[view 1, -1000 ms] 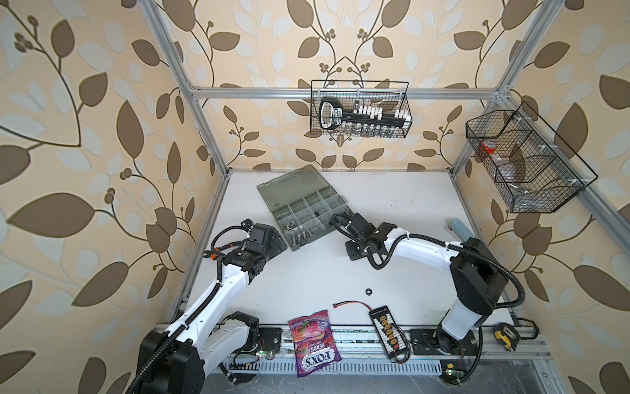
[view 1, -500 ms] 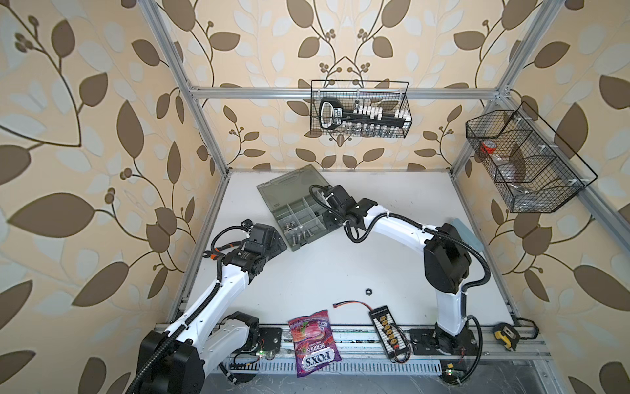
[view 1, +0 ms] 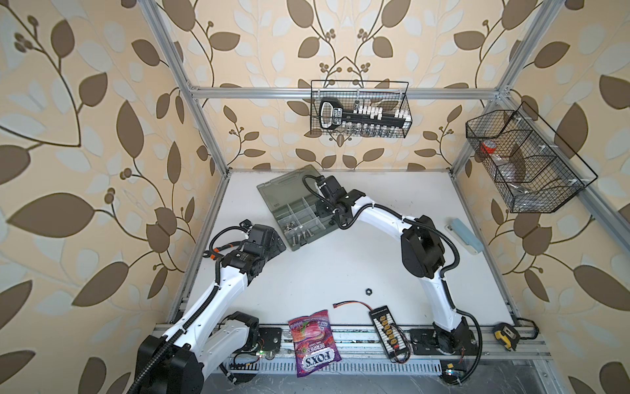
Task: Sort the screws and nuts into containers
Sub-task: Place the nut into the container.
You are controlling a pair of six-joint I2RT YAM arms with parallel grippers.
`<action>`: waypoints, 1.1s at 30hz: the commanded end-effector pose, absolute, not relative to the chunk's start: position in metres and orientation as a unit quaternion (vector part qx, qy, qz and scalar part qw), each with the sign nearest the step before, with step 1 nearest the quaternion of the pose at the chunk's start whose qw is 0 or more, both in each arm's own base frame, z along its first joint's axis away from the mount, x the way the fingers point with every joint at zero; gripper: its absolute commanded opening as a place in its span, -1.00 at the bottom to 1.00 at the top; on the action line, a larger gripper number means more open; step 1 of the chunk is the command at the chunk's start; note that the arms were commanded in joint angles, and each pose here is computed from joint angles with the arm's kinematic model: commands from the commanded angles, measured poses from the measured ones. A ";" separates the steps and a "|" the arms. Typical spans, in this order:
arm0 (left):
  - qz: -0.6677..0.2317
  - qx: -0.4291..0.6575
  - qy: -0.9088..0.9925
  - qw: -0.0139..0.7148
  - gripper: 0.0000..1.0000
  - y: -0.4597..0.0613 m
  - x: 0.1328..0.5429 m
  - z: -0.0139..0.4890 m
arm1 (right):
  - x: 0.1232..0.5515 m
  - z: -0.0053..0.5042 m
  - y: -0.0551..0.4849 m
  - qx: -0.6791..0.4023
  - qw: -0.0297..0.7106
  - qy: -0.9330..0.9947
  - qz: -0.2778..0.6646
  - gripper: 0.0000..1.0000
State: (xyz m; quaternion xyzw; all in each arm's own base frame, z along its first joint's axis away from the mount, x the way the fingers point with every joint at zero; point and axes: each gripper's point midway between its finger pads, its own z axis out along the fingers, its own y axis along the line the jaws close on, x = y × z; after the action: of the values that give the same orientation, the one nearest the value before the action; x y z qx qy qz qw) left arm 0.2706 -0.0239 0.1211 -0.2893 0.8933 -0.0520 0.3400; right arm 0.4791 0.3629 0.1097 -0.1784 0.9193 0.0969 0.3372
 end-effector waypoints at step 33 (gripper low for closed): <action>-0.050 -0.289 0.882 0.368 0.98 -0.019 0.278 0.146 | 0.451 0.155 0.335 -0.167 0.359 0.909 0.128 -0.01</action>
State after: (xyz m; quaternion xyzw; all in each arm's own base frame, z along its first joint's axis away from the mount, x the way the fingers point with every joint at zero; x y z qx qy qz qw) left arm 0.2707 -0.0227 0.1260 -0.2887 0.8922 -0.0499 0.3439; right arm 0.4593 0.3390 0.1380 -0.1749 0.9150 0.1187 0.3435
